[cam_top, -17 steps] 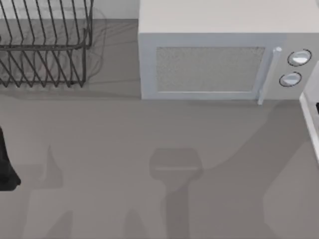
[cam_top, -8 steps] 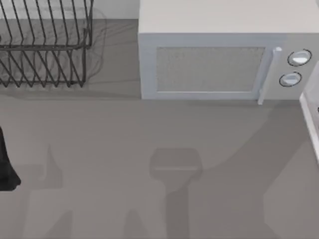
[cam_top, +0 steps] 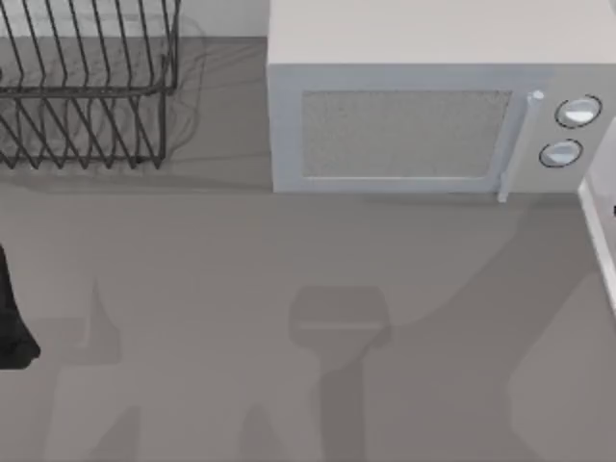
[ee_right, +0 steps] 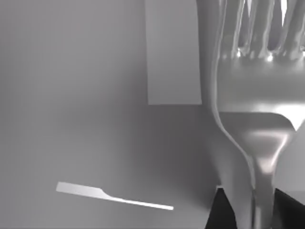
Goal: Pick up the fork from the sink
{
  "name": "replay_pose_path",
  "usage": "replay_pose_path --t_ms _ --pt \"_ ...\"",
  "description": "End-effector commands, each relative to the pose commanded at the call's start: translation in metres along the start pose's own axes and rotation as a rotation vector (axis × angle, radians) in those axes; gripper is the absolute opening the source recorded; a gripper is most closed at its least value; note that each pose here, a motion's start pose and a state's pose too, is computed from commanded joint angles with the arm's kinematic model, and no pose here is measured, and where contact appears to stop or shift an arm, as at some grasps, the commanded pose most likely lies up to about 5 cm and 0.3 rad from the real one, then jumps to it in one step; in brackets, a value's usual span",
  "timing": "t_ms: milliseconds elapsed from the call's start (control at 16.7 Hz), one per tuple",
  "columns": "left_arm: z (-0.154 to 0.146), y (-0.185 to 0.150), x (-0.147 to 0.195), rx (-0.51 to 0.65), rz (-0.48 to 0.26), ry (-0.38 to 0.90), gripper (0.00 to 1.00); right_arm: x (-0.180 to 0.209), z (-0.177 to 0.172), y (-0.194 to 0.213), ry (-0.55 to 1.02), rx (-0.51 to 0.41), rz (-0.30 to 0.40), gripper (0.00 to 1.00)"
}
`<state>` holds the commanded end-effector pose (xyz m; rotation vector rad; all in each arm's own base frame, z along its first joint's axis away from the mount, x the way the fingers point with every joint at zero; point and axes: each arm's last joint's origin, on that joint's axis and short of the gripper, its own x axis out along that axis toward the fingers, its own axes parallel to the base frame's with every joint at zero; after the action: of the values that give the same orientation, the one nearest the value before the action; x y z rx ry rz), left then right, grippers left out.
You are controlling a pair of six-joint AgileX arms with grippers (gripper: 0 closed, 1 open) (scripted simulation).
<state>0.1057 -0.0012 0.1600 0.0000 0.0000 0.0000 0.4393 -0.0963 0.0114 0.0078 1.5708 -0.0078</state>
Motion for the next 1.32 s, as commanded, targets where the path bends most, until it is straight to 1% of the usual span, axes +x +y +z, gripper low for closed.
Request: replay_pose_path --t_ms 300,360,480,600,900,1080,1140,1320 --pt "0.000 0.000 0.000 0.000 0.000 0.000 1.00 0.000 0.000 0.000 0.000 0.000 0.000 0.00" --pt "0.000 0.000 0.000 0.000 0.000 0.000 1.00 -0.023 0.006 0.000 -0.048 0.006 0.000 0.00" --pt "0.000 0.000 0.000 0.000 0.000 0.000 1.00 -0.029 0.008 0.000 -0.052 0.006 -0.001 0.00" --pt "0.000 0.000 0.000 0.000 0.000 0.000 1.00 -0.047 0.012 -0.001 -0.055 0.006 -0.002 0.00" --pt "0.000 0.000 0.000 0.000 0.000 0.000 1.00 -0.125 0.011 -0.001 -0.025 0.006 0.005 0.00" --pt "0.000 0.000 0.000 0.000 0.000 0.000 1.00 -0.165 0.007 0.000 -0.041 0.006 0.001 0.00" --pt "0.000 0.000 0.000 0.000 0.000 0.000 1.00 -0.172 0.006 0.000 -0.047 0.006 0.000 0.00" --pt "0.000 0.000 0.000 0.000 0.000 0.000 1.00 -0.173 0.006 0.000 -0.048 0.006 0.000 0.00"
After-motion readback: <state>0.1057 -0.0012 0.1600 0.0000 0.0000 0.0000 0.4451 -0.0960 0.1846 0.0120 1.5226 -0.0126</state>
